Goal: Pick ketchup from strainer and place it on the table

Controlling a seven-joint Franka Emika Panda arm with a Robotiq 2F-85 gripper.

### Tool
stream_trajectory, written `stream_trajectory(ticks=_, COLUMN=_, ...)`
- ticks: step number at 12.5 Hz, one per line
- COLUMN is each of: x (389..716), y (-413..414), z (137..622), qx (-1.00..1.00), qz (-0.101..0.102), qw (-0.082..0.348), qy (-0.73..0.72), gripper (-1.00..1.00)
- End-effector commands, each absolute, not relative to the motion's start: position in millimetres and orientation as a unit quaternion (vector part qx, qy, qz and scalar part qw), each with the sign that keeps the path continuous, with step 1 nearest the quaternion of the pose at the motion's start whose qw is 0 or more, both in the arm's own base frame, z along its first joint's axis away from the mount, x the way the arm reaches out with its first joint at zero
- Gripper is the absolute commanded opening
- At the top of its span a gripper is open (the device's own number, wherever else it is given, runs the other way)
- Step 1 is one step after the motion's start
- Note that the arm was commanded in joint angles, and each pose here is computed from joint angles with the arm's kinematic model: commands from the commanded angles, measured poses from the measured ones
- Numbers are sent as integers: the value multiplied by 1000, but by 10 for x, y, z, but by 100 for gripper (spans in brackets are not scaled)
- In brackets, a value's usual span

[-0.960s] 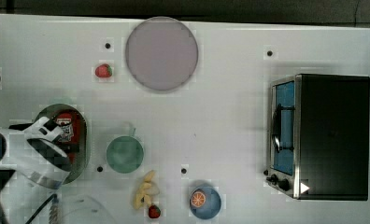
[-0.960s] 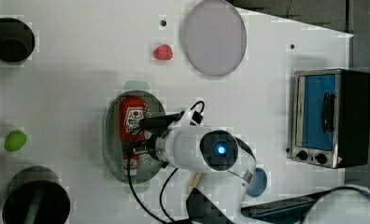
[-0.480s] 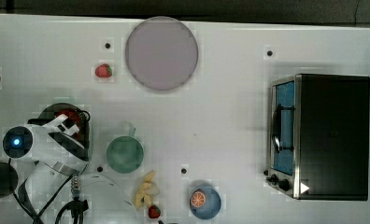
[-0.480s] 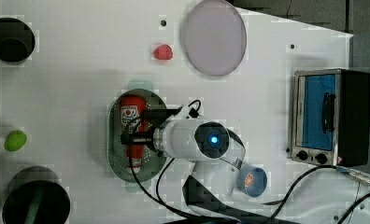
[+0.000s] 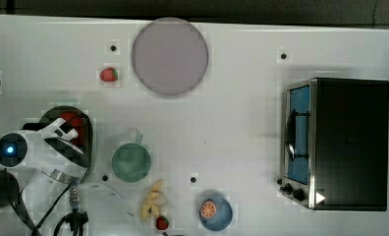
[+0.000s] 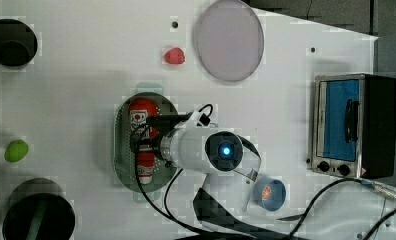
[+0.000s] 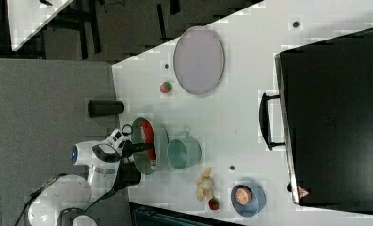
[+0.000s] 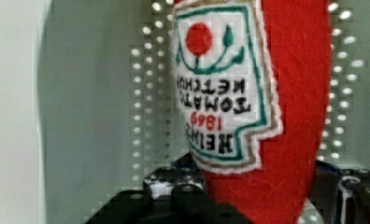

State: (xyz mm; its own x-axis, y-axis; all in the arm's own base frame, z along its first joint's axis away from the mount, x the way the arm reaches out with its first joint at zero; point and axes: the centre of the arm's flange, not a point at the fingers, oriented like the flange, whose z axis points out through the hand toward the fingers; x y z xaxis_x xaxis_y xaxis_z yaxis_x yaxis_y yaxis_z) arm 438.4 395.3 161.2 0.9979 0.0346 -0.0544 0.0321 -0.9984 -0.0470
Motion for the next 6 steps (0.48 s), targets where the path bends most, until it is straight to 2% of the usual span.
stream_trajectory(ticks=1, x=4442, y=4029, z=2272, qx=-1000, qz=-12, qw=18, qy=7, gripper=21)
stream_trajectory(ticks=3, x=4511, y=4056, z=2799, qx=-998, qz=-27, qw=36, qy=40, gripper=21)
stream_trajectory(ticks=6, x=4480, y=4044, z=3441, qx=-995, qz=-14, qw=46, qy=91, gripper=21)
